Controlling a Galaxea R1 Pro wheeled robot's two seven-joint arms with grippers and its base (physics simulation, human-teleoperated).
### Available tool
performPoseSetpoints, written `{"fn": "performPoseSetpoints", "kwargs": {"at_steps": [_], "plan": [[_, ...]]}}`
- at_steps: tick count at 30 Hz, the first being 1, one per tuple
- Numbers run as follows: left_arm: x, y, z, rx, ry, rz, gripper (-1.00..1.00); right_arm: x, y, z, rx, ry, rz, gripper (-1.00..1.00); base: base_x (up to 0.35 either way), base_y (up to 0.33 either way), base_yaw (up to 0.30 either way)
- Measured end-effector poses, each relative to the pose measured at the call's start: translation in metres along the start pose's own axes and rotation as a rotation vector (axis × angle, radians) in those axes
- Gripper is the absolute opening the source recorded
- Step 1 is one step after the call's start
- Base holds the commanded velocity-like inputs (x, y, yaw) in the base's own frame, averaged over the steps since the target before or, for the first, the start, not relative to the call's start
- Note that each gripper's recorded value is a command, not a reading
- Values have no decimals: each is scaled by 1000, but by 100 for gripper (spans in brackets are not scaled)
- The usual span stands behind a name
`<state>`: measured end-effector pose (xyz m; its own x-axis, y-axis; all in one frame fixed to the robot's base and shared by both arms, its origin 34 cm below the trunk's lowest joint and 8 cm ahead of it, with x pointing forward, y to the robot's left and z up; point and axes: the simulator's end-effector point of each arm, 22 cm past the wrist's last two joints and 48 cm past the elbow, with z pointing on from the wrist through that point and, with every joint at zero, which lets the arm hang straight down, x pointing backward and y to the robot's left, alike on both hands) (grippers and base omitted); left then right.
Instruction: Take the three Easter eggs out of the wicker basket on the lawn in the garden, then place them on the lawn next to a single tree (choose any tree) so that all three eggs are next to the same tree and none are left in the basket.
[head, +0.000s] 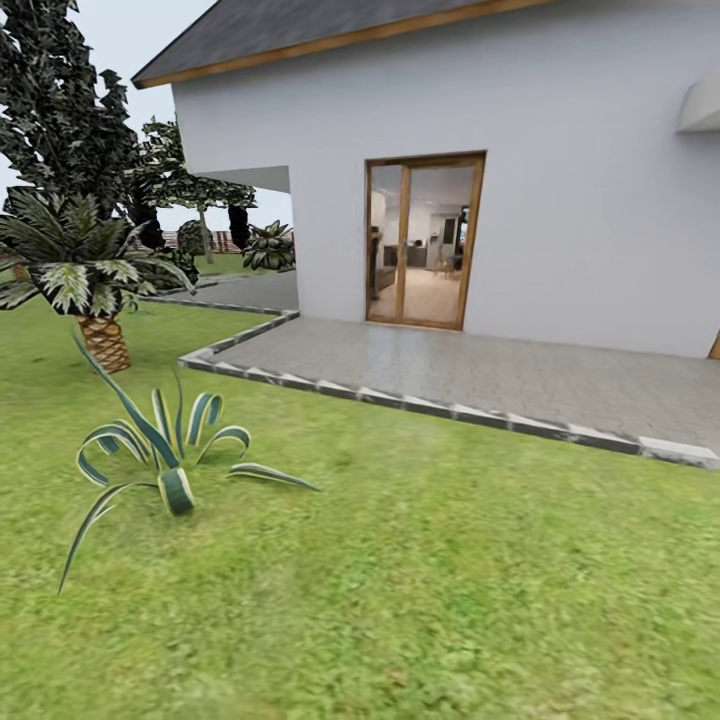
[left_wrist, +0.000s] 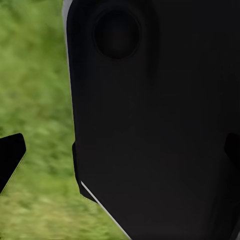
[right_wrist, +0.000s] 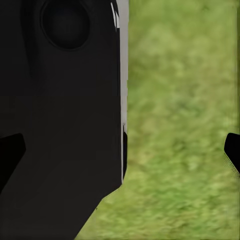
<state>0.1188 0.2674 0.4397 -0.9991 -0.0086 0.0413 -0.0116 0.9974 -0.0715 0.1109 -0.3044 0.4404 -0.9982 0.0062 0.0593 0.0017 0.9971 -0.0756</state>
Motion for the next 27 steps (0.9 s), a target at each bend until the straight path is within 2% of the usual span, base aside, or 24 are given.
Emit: {"fn": "performPoseSetpoints", "kwargs": {"at_steps": [23,27], "plan": [[0,2,0,-3,-1,0,100,0,0,0,0,0,-3,100,320,14,0],[-1,3,0,-4,-1,0,100,0,0,0,0,0,-5,100,123,82,0]]}}
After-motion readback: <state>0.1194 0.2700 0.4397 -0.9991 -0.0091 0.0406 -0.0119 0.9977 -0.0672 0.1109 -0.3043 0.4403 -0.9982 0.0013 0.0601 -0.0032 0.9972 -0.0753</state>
